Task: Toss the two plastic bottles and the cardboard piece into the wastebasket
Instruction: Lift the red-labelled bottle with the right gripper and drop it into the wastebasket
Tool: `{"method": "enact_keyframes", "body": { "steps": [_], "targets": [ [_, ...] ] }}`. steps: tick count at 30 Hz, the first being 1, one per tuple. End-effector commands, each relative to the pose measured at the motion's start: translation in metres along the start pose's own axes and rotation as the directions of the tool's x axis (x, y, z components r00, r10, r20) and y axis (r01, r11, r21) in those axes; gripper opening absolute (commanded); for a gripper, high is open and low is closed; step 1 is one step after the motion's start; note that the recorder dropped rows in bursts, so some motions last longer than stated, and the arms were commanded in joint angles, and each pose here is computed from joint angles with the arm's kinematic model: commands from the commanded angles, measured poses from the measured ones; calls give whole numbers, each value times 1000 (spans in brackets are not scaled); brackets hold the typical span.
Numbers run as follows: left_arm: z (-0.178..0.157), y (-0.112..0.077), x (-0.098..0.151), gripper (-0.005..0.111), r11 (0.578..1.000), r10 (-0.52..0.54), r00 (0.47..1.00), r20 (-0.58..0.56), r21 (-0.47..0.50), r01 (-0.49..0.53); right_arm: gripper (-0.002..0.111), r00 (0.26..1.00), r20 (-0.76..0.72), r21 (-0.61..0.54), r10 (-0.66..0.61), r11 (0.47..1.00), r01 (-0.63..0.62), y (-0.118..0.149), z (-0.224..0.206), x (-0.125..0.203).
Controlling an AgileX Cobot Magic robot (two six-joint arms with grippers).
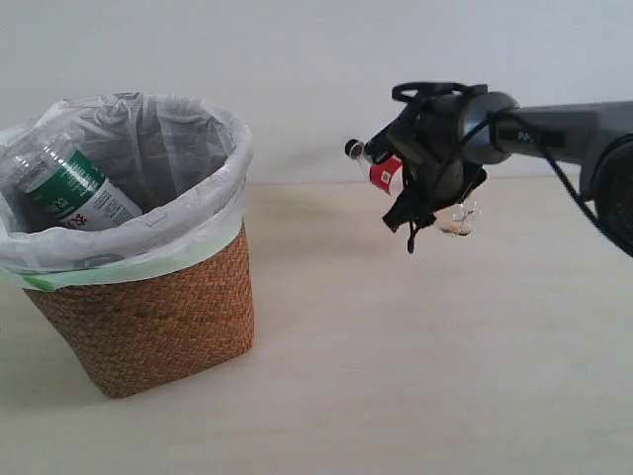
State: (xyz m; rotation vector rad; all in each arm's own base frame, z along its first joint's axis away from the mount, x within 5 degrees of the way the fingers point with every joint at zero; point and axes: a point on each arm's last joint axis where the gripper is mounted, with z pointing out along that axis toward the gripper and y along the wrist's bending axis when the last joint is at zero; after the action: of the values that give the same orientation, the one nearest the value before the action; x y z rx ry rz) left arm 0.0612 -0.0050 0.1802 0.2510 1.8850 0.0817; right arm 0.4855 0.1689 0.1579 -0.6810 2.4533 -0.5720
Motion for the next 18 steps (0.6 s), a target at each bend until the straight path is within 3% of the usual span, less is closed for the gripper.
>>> {"method": "enact_keyframes", "body": {
  "steps": [1, 9, 12, 15, 18],
  "targets": [
    [0, 0, 0, 4, 1000, -18, 1000, 15, -4, 18, 0, 997, 17, -22, 80, 997, -79, -28, -48, -2],
    [0, 0, 0, 4, 1000, -18, 1000, 15, -4, 18, 0, 969, -1, 16, 247, 969, -247, -82, -156, 28],
    [0, 0, 0, 4, 1000, -18, 1000, 15, -4, 18, 0, 948, -17, 134, 319, 940, -314, -108, -192, 42],
    [0, 0, 0, 4, 1000, -18, 1000, 15, -4, 18, 0, 954, 22, 265, 300, 918, -295, -125, -204, 46],
    [0, 0, 0, 4, 1000, -18, 1000, 15, -4, 18, 0, 947, 36, 269, 318, 910, -315, -129, -209, 47]
  ]
}}
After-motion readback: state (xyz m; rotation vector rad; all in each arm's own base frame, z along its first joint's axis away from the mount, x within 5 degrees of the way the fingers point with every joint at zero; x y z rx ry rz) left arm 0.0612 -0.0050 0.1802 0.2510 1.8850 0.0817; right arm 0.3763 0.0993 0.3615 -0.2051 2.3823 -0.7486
